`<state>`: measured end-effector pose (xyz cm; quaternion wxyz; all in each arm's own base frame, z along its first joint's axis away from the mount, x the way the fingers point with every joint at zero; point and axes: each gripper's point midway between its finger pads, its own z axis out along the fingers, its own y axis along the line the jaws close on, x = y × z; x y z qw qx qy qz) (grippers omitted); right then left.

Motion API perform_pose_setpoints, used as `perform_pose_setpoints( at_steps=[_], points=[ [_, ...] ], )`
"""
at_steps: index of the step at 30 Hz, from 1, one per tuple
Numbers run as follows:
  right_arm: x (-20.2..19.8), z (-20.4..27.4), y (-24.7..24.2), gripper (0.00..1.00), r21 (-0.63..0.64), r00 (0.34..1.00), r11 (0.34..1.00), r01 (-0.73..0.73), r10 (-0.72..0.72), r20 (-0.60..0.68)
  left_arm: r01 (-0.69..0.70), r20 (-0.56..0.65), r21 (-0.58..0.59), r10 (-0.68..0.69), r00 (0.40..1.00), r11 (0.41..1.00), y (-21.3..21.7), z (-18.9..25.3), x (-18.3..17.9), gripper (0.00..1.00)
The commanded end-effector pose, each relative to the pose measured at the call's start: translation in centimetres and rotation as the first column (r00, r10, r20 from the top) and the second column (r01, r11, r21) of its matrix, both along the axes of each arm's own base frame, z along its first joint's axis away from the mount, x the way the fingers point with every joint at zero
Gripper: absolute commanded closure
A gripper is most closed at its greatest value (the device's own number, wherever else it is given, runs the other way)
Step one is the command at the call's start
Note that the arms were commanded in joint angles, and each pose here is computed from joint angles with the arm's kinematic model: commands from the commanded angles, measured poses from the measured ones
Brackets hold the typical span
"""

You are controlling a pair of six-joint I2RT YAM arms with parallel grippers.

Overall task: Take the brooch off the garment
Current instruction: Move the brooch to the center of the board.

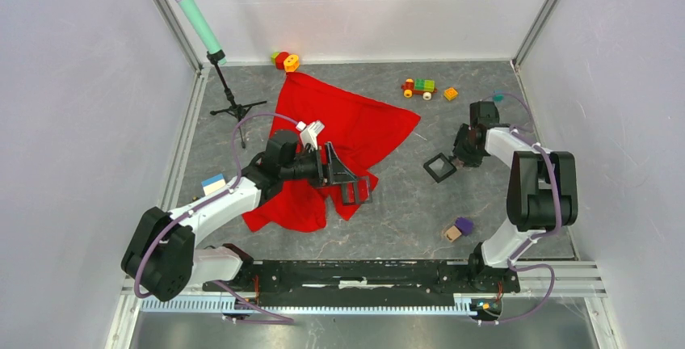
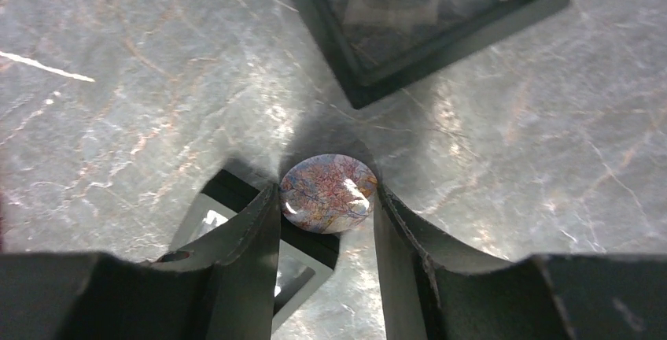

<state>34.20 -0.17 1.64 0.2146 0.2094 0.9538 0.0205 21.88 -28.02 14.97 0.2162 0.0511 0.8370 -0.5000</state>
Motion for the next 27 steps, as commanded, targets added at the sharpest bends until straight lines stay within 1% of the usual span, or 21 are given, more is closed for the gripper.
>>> perform_pose_setpoints(
  at_steps=[1, 3, 11, 13, 19, 27],
  points=[
    [-0.2, -1.4, 2.5, 0.58, 0.084, 0.996, 0.994, -0.069, 0.073, -0.045, 0.023, 0.055, -0.012, -0.022, 0.998, 1.0, -0.1, 0.4, 0.2, 0.82],
    [0.5, -1.1, 4.0, 0.58, 0.092, 0.993, 0.989, -0.113, 0.116, -0.025, 0.022, 0.054, -0.01, -0.021, 0.998, 1.0, -0.1, 0.4, 0.2, 0.82],
    [3.3, -0.9, 8.2, 0.58, 0.117, 0.977, 0.971, -0.211, 0.213, -0.006, 0.012, 0.05, 0.004, -0.012, 0.999, 1.0, 0.0, 0.1, 0.4, 0.82],
    [4.0, -0.9, 9.6, 0.58, 0.14, 0.97, 0.96, -0.241, 0.242, 0.008, 0.009, 0.05, 0.008, -0.009, 0.999, 1.0, 0.1, 0.0, 0.3, 0.82],
    [6.1, 0.0, 14.9, 0.58, 0.244, 0.937, 0.906, -0.347, 0.324, 0.13, -0.009, 0.052, 0.032, 0.007, 0.999, 0.999, 0.5, -0.3, 0.5, 0.82],
    [7.1, 1.8, 21.1, 0.59, 0.277, 0.881, 0.838, -0.469, 0.423, 0.211, -0.027, 0.047, 0.048, 0.025, 0.999, 0.998, 0.8, -0.5, 0.7, 0.83]
  ],
)
